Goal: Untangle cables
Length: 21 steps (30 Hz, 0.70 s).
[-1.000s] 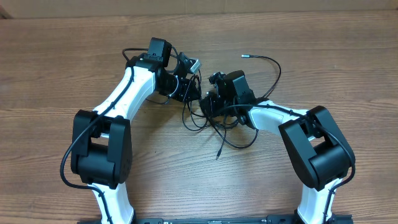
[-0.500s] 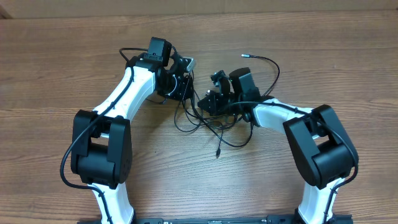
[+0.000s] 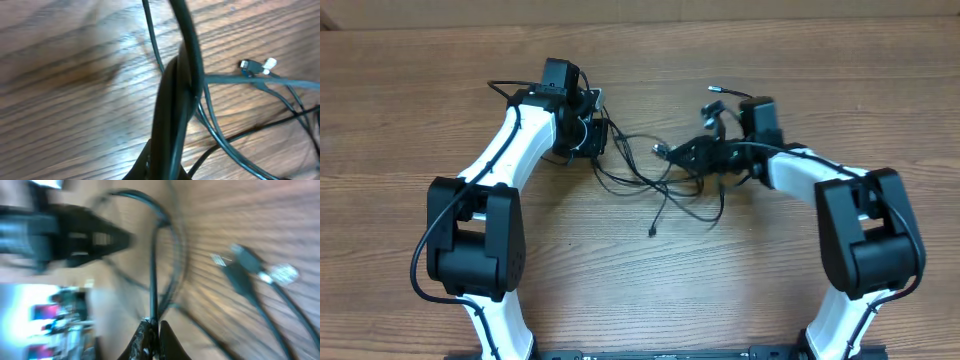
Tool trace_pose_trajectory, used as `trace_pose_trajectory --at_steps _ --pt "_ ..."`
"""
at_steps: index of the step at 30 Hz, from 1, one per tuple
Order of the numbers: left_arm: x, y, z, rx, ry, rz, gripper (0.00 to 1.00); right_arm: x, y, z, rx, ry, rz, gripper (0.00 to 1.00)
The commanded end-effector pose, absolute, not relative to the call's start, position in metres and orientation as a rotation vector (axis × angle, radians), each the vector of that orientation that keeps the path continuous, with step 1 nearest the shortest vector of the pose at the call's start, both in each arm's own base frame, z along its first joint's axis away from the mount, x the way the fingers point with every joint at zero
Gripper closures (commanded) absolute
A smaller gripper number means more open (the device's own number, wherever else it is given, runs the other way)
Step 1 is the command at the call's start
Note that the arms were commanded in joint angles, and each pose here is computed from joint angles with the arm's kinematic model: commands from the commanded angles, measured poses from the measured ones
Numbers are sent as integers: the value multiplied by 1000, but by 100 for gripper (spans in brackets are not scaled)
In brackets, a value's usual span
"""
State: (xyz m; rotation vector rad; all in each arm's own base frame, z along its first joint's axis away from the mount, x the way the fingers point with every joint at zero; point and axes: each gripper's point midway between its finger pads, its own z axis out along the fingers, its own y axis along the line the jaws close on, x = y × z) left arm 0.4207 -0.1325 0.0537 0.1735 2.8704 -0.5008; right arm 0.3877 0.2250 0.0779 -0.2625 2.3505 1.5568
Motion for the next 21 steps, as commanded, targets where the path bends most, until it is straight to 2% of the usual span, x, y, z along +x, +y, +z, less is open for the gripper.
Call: trace_pose_trajectory --at_steps 1,7,12,16,17,19,21 --pt "427 -126 63 136 2851 -460 96 369 220 124 -405 2175 1819 96" --pt "427 -127 63 139 2850 -461 95 387 190 86 -124 2378 1600 96" --pt "427 -128 63 140 2850 -467 94 381 144 15 218 2734 1080 96" --pt "426 -129 63 143 2849 -481 95 370 123 -5 308 2844 873 96" --pt "426 -131 64 146 2849 -491 95 367 118 -9 323 2864 833 93" --pt "425 -134 65 175 2842 -521 95 362 110 -15 349 2899 753 73" --pt "424 -138 66 205 2835 -549 95 359 101 -20 370 2924 669 65"
